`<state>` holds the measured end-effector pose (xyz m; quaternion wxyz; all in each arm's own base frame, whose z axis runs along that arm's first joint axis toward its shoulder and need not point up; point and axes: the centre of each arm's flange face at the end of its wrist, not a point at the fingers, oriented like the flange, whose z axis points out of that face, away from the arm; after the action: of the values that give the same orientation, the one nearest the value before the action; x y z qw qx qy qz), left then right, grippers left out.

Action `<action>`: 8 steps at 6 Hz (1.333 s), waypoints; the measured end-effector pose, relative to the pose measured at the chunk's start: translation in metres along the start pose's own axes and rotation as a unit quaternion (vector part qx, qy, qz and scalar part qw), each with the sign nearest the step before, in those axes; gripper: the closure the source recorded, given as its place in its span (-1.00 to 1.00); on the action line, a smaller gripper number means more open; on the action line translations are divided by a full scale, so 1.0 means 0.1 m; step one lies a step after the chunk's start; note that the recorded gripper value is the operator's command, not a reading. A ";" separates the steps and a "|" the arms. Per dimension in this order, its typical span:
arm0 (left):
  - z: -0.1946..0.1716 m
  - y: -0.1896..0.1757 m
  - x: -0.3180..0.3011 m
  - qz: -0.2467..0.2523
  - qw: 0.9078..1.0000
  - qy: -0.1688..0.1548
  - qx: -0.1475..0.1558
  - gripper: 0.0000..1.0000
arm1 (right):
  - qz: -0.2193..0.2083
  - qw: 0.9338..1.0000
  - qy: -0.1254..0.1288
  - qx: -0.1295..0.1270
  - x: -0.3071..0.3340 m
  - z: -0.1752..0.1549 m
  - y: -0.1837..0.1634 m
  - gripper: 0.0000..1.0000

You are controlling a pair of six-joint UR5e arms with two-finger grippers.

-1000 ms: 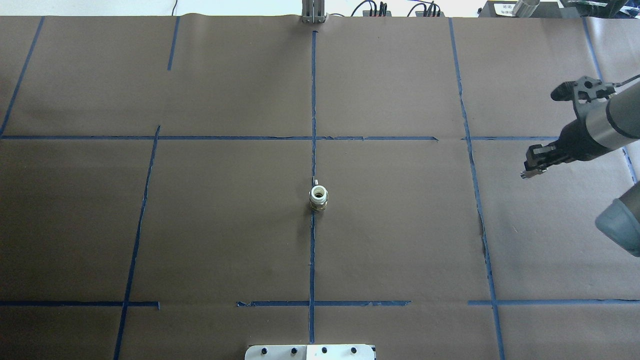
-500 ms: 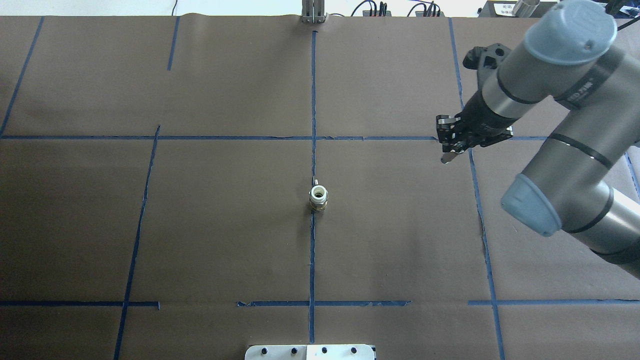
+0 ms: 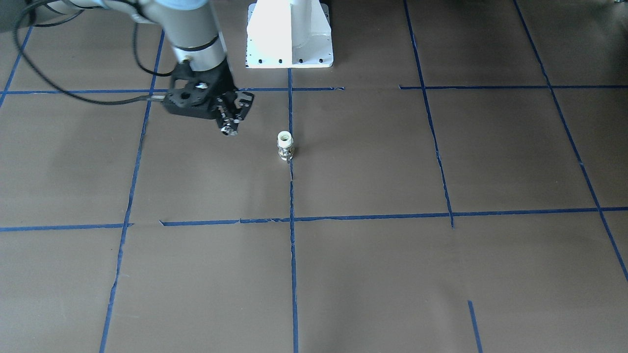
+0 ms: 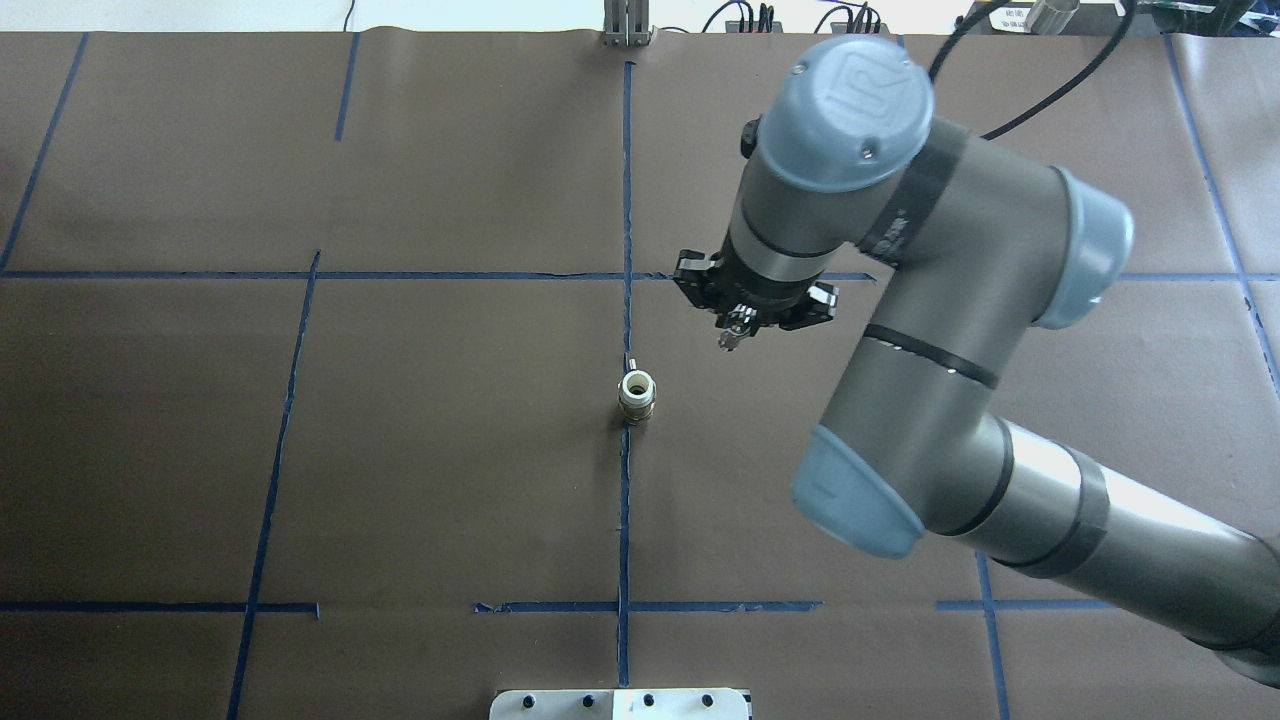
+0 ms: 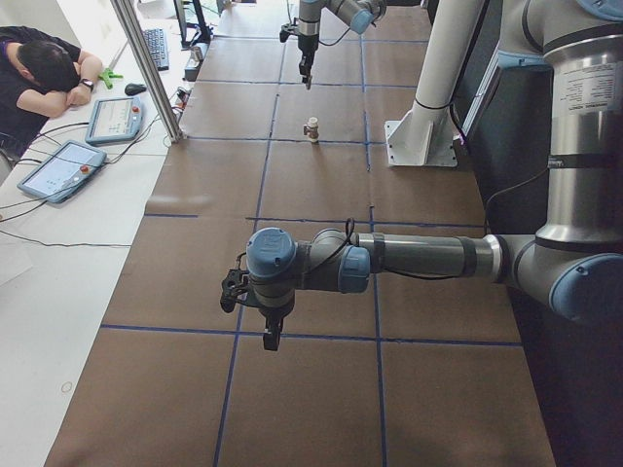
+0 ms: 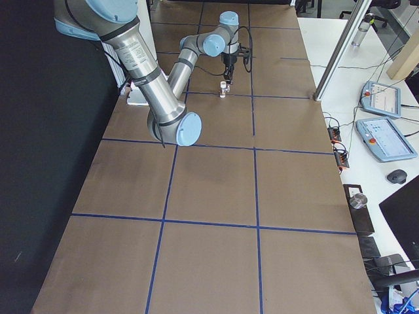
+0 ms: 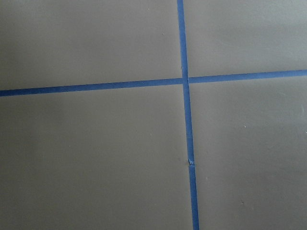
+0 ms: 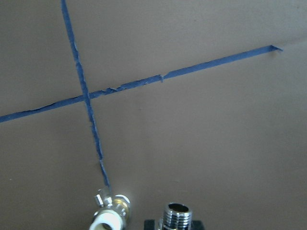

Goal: Assemble PPR valve and pipe with both arms
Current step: 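Carry the tee fitting with the right gripper above the upright valve, then lower the tee fitting onto the valve top and press it in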

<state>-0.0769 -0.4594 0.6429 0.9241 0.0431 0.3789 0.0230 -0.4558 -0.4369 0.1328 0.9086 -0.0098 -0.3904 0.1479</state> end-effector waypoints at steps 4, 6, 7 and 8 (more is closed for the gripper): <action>0.01 0.00 0.01 0.000 1.000 0.000 0.000 -1.00 | 0.052 0.998 0.022 0.010 -0.69 0.35 0.57 1.00; 0.01 -0.01 0.01 0.001 1.000 0.001 -0.001 -1.00 | 0.087 0.996 0.022 0.012 -0.69 0.36 0.54 1.00; 0.01 0.00 0.01 0.001 1.000 0.001 -0.001 -1.00 | 0.105 0.994 0.022 0.016 -0.68 0.35 0.46 1.00; 0.01 0.00 0.01 0.001 1.000 0.001 -0.001 -1.00 | 0.120 0.992 0.023 0.020 -0.66 0.36 0.35 1.00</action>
<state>-0.0753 -0.4597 0.6431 0.9239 0.0427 0.3795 0.0241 -0.5341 -0.4249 0.1063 0.8931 -0.0419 -0.3623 0.2635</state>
